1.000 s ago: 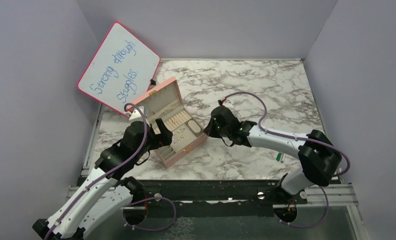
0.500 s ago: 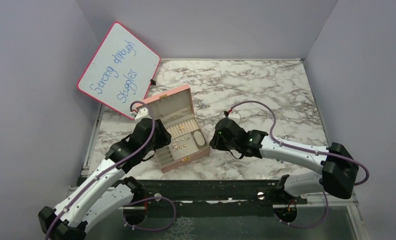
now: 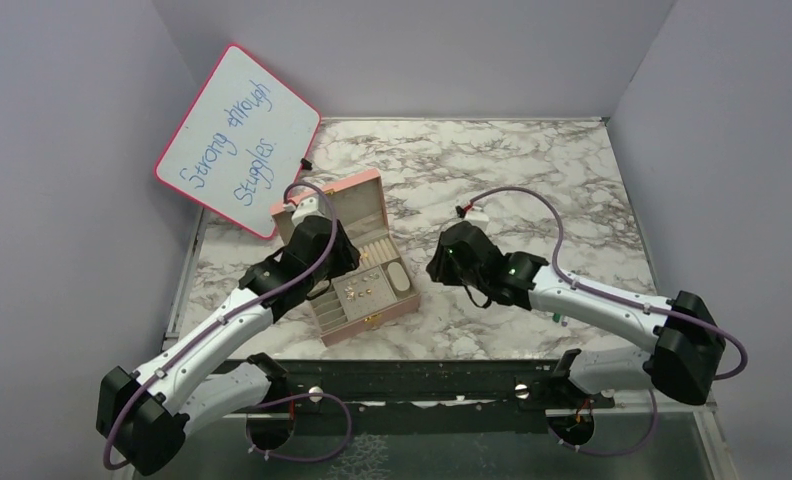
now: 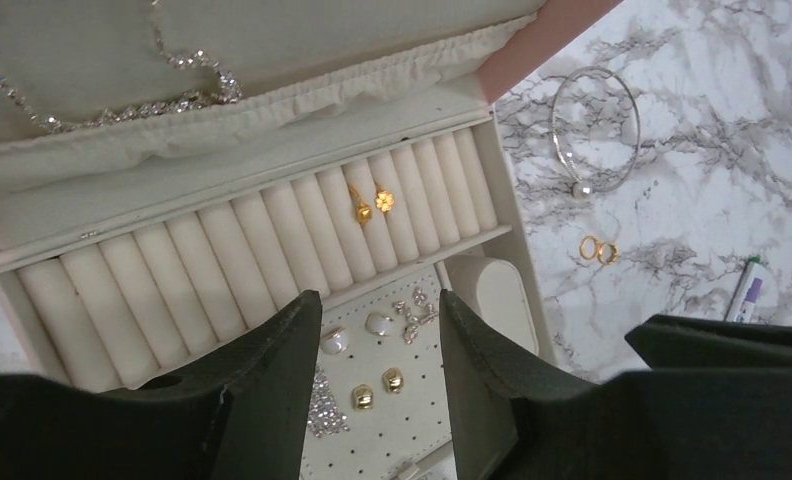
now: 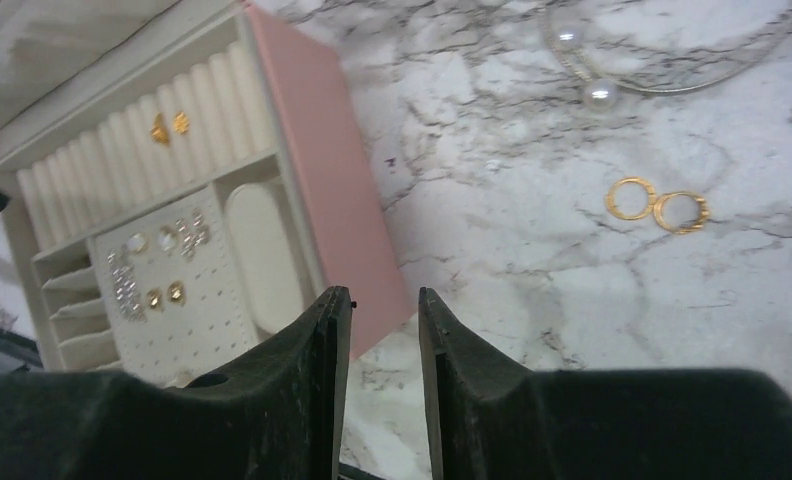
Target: Organize the mixed jewelry
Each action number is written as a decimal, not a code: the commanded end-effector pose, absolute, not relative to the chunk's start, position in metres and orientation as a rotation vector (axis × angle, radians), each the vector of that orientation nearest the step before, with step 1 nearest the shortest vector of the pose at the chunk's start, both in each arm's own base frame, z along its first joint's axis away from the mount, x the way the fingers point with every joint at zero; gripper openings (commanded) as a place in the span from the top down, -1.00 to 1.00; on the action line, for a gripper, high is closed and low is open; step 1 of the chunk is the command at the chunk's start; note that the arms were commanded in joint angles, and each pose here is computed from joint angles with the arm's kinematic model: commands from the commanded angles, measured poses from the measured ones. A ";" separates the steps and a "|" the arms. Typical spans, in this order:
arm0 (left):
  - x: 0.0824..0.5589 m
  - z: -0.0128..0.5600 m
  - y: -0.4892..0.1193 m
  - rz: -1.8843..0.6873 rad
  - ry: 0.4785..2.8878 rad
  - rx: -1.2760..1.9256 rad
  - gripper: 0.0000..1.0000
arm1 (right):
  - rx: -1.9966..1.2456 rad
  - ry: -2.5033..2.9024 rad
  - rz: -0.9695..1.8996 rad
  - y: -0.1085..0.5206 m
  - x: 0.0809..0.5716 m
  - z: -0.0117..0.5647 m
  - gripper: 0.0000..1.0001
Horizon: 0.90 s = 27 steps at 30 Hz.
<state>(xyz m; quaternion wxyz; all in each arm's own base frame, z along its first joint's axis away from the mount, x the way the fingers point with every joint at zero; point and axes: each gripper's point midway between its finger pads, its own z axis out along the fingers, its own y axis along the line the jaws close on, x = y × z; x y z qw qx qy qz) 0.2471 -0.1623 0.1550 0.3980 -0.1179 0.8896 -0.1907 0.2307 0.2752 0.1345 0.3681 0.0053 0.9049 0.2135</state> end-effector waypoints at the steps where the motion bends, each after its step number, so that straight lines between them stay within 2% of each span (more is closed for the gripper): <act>1: 0.261 0.181 -0.180 -0.594 2.156 -0.253 0.03 | 0.141 2.338 0.420 0.238 0.258 0.125 0.28; 9: 0.258 0.182 -0.196 -0.680 2.144 -0.158 -0.20 | 0.224 2.472 0.145 0.166 0.263 0.072 0.26; 12: 0.257 0.182 -0.202 -0.710 2.146 -0.127 -0.23 | 0.244 2.505 0.066 0.152 0.262 0.057 0.26; 27: 0.250 0.178 -0.206 -0.757 2.152 -0.111 -0.25 | 0.250 2.555 0.016 0.147 0.280 0.024 0.41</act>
